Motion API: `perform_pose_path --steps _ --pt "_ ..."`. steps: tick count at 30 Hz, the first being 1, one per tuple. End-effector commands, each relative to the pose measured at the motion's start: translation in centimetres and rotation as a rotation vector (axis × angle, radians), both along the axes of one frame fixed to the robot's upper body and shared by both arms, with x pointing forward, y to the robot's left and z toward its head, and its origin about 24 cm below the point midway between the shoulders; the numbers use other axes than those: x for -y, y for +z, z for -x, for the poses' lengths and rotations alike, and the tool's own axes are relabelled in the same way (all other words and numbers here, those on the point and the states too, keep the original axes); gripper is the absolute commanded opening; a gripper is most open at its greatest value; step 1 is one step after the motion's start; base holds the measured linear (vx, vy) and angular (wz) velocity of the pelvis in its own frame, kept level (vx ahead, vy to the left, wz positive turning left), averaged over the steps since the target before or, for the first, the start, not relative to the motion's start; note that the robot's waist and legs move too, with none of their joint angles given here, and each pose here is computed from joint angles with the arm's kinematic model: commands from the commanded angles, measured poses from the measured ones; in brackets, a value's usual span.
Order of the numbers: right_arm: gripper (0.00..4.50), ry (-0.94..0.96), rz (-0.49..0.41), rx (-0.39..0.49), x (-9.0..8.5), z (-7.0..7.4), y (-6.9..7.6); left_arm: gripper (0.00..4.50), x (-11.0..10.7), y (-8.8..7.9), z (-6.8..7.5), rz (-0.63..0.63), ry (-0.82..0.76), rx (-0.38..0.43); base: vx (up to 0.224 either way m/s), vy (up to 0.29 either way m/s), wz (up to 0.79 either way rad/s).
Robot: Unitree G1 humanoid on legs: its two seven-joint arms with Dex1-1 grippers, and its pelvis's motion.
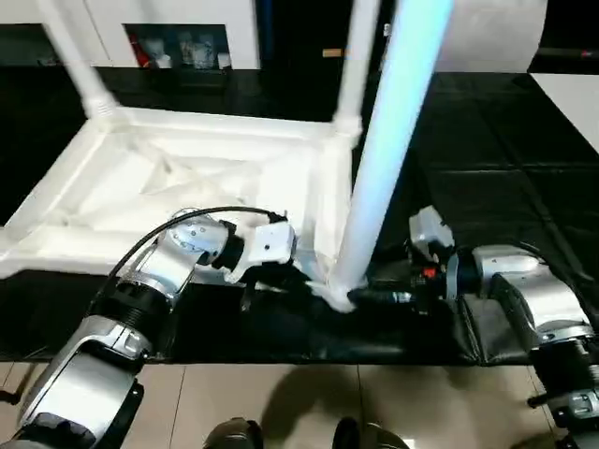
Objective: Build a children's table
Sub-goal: Rotate leg to tighten
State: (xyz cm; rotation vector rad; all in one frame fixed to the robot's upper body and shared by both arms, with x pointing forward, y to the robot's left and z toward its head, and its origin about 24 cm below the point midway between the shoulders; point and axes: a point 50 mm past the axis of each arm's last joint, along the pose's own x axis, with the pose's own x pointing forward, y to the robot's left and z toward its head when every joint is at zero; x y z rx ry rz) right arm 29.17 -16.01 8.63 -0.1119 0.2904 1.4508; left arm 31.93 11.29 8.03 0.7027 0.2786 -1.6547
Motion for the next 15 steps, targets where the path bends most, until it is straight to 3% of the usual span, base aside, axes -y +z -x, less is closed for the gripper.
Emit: perform_pose_path --steps 1,3,15 --pt "3.33 0.029 -0.002 -0.005 -0.23 -0.06 0.11 0.0 0.61 -0.78 0.91 -0.081 -0.112 -0.017 0.0 0.0 0.0" --pt "2.96 0.043 -0.003 -0.014 -0.33 0.01 0.06 0.0 0.62 -0.76 0.97 -0.081 -0.122 -0.021 0.0 0.0 0.0" --pt "2.13 0.098 -0.008 -0.077 -0.62 0.53 -0.2 0.0 0.4 -0.74 0.95 -0.077 -0.126 -0.04 0.0 0.0 0.0"
